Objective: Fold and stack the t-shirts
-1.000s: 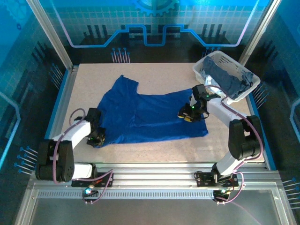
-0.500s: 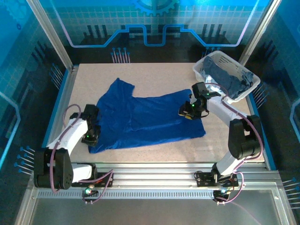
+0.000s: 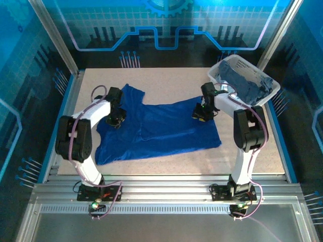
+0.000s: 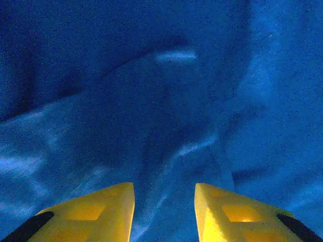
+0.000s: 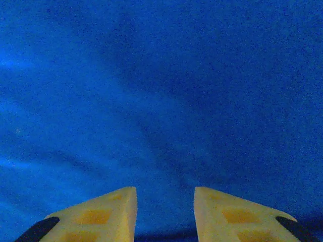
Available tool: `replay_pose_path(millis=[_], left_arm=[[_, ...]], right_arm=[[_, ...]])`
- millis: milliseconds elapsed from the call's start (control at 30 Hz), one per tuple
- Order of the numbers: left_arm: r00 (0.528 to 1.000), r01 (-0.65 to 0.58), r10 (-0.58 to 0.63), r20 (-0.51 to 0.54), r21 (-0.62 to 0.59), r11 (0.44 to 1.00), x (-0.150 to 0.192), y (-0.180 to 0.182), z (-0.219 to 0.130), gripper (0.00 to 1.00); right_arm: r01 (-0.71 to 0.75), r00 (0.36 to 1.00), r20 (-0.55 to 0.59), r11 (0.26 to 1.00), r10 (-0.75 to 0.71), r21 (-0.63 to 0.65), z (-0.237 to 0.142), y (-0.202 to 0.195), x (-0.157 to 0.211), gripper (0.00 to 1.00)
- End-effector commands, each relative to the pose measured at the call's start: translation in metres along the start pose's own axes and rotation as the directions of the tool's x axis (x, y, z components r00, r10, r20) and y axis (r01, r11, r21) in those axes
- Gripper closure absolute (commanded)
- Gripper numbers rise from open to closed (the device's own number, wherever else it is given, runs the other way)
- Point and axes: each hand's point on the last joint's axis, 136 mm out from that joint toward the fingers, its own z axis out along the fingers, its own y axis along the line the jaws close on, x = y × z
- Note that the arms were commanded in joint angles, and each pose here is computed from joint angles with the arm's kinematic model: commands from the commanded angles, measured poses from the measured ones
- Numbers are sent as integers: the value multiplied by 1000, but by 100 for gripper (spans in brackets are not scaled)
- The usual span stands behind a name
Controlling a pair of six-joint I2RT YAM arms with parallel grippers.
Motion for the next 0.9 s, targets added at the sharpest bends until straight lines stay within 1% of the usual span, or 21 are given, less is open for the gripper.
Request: replay_pose_path(millis=[0,67,133,233,333,400,467,533,600,733,867], left_arm=[[991,-115,118,-56,57,992,3,-24,13,62],[984,-154,157,-81,44,987,5,-28,21,62],[981,-173,175,-84,30,984,3,-27,25,62],[979,-190,192,-76,29,981,-2,-27,26,62],[972,-222,224,-69,42,974,-8,-31,23,62],[970,-239,240,-43,38,970,-18,-36,15,62],[971,-240,240,9,23,971,-31,-41,-2,61],[964,-254,246,97,75,964,-47,-60,-26,57],[956,-278,258,140,155,948,-58,-87,-41,54],[946,-320,289,148,278,906,-71,-142,-44,52],[937,-345,286,203,389,854,-86,-187,-37,51]], right_arm=[[-133,988,-54,971,147,197,7,-51,12,65],[-194,974,-70,950,216,244,5,-69,26,65],[-222,966,-70,941,247,257,1,-76,36,65],[-239,962,-66,935,264,261,-8,-76,50,64],[-237,967,-41,944,252,228,-16,-66,47,62],[-212,976,-6,957,218,200,-24,-56,34,60],[-176,984,51,965,169,193,-38,-47,15,58],[-147,983,134,969,122,201,-58,-42,-9,56],[-147,976,191,967,108,206,-68,-43,-28,56],[-167,953,285,961,100,221,-70,-51,-65,56],[-168,939,335,954,78,249,-60,-51,-97,56]])
